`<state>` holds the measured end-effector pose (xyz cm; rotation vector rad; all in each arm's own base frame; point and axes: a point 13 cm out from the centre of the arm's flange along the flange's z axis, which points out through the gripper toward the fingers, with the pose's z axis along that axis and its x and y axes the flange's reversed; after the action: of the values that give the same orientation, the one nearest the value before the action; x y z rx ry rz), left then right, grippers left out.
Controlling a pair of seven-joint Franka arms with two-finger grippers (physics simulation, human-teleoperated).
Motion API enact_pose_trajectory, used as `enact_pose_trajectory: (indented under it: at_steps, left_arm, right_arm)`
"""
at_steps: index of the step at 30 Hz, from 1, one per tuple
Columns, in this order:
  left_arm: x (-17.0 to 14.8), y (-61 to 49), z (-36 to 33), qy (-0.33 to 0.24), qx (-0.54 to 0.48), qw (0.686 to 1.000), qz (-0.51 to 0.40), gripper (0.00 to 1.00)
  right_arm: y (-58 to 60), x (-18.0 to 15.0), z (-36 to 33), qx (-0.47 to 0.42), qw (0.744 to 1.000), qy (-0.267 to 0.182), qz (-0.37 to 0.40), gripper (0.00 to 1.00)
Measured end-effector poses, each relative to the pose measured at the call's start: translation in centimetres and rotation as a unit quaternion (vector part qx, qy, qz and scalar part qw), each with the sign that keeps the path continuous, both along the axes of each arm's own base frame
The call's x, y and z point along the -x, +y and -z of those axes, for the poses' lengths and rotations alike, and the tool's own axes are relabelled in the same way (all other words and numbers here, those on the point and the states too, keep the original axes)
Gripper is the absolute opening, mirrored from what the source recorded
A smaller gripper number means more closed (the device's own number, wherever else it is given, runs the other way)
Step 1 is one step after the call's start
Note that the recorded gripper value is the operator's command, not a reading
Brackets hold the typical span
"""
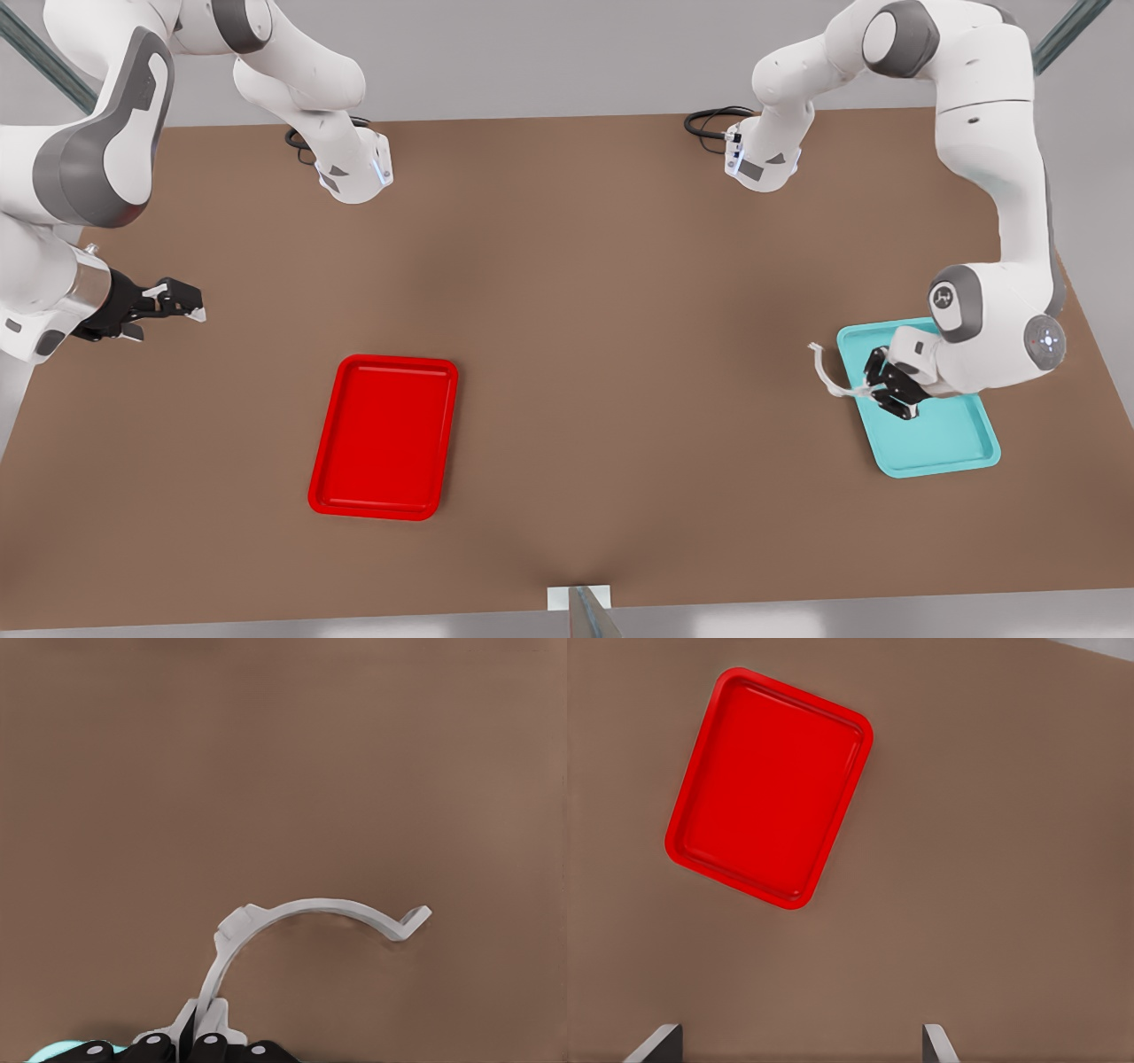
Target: Take the drainage pipe clamp from the left arm, pass it to the right arm, and place it in the plate on the right side
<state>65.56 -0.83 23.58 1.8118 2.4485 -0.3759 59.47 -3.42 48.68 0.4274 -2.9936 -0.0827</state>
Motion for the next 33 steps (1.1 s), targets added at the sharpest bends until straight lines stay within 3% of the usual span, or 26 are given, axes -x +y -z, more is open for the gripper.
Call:
enact_pose_trajectory:
  at_steps: [5,15,19,22,28,33]
  left_arm:
    - [-0.8,-17.4,-4.0,0.02,0.06,0.995,-0.082,0.21]
    - [-1.5,-41.2,-3.2,0.033,0.112,0.958,-0.264,0.21]
    - [-1.4,-45.0,-3.9,0.041,0.132,0.933,-0.331,0.21]
    - [-1.0,-47.4,-4.8,0.048,0.149,0.915,-0.372,0.21]
    - [-1.4,-49.0,-7.2,0.072,0.176,0.876,-0.444,0.21]
    - [-0.9,-50.0,-6.7,0.093,0.173,0.852,-0.485,0.21]
  right_arm:
    - [3.2,0.0,-0.2,-0.024,0.999,-0.001,-0.023,1.0]
    - [19.3,2.5,-1.7,-0.095,0.987,0.006,-0.129,1.0]
    - [23.2,3.3,-2.3,-0.082,0.987,-0.001,-0.138,1.0]
    - [29.0,3.2,1.2,-0.047,0.985,0.003,-0.165,1.0]
    - [33.7,-0.7,10.6,-0.027,0.99,0.0,-0.14,1.0]
    - [37.9,-2.1,13.4,-0.039,0.991,-0.03,-0.126,1.0]
